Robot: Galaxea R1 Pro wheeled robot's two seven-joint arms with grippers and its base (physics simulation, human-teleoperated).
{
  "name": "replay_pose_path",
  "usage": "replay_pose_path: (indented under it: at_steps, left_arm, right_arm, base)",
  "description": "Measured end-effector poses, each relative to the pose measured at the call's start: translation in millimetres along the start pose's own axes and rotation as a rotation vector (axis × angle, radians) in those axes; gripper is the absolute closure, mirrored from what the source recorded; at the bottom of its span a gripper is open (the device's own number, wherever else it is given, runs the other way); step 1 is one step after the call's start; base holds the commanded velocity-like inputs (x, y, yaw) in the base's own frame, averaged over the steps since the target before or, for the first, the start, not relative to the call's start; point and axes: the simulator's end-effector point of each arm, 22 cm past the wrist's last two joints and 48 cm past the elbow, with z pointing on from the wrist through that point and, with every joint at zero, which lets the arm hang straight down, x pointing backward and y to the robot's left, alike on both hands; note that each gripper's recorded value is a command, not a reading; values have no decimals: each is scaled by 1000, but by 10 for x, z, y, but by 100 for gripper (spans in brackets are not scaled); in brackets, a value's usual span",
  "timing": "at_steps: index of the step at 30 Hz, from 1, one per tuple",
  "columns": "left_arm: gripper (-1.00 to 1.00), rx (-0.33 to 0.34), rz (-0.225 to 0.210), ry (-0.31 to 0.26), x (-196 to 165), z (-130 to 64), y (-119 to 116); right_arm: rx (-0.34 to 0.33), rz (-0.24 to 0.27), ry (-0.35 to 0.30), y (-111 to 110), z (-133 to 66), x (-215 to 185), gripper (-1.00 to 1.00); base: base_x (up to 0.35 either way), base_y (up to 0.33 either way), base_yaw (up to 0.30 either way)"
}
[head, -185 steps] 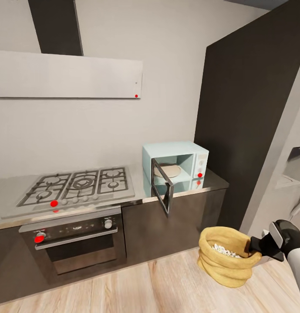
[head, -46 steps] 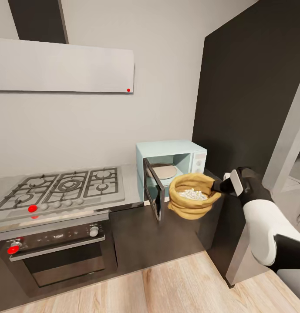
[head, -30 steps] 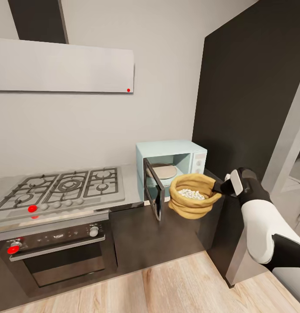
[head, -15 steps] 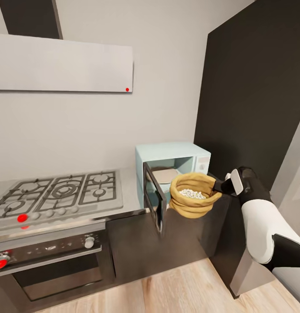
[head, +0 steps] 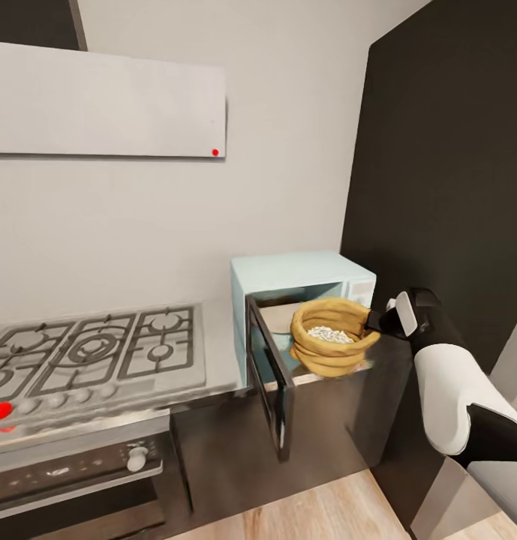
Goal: In the kitchen, take the popcorn bag from the countertop, put it into the microwave, and heat it until the popcorn is cooked so the cooked popcorn ends up inside the bag.
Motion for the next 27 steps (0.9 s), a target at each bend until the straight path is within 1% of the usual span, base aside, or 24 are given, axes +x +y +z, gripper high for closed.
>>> replay_pose_path:
  at_steps: [2, 4, 6, 9, 13, 16, 20, 24, 25, 26, 27]
  left_arm:
    - [-100, 0, 0, 0, 0, 0, 0]
    - [-100, 0, 0, 1, 0, 1, 0]
    - [-100, -2, -6, -3, -13, 4, 30]
    - [-100, -2, -5, -3, -14, 4, 30]
    - [-100, -2, -7, -3, -12, 4, 32]
    - [-100, -3, -7, -3, -12, 5, 33]
    - [-100, -2, -7, -3, -13, 4, 30]
    - [-100, -2, -7, -3, -14, 4, 31]
    - [-100, -3, -7, -3, -14, 5, 31]
    - [-100, -3, -7, -3, -14, 4, 31]
    - [-100, -3, -7, -3, -14, 5, 32]
  right_arm:
    - [-7, -5, 3, 65, 8, 24, 100]
    - [-8, -6, 5, 81, 12, 30, 100]
    - [-33, -10, 0, 192, 12, 42, 100]
    - [-31, -9, 0, 168, 10, 36, 100]
    - [-76, -12, -5, 370, -20, 40, 100]
    - [-91, -15, -16, 478, -53, 24, 100]
    - [-70, -17, -37, 453, -98, -39, 100]
    - [-73, -24, -30, 570, -95, 12, 100]
    - [-69, -26, -23, 572, -76, 45, 100]
    - [48, -29, -13, 326, -49, 76, 100]
    - [62, -38, -6, 301, -35, 95, 100]
  base:
    - [180, 0, 0]
    - [39, 0, 0]
    - [0, 0, 0]
    - [0, 0, 0]
    - [0, 0, 0]
    - [0, 0, 0]
    - [0, 0, 0]
    - [0, 0, 0]
    - [0, 0, 0]
    - [0, 0, 0]
    - [0, 0, 0]
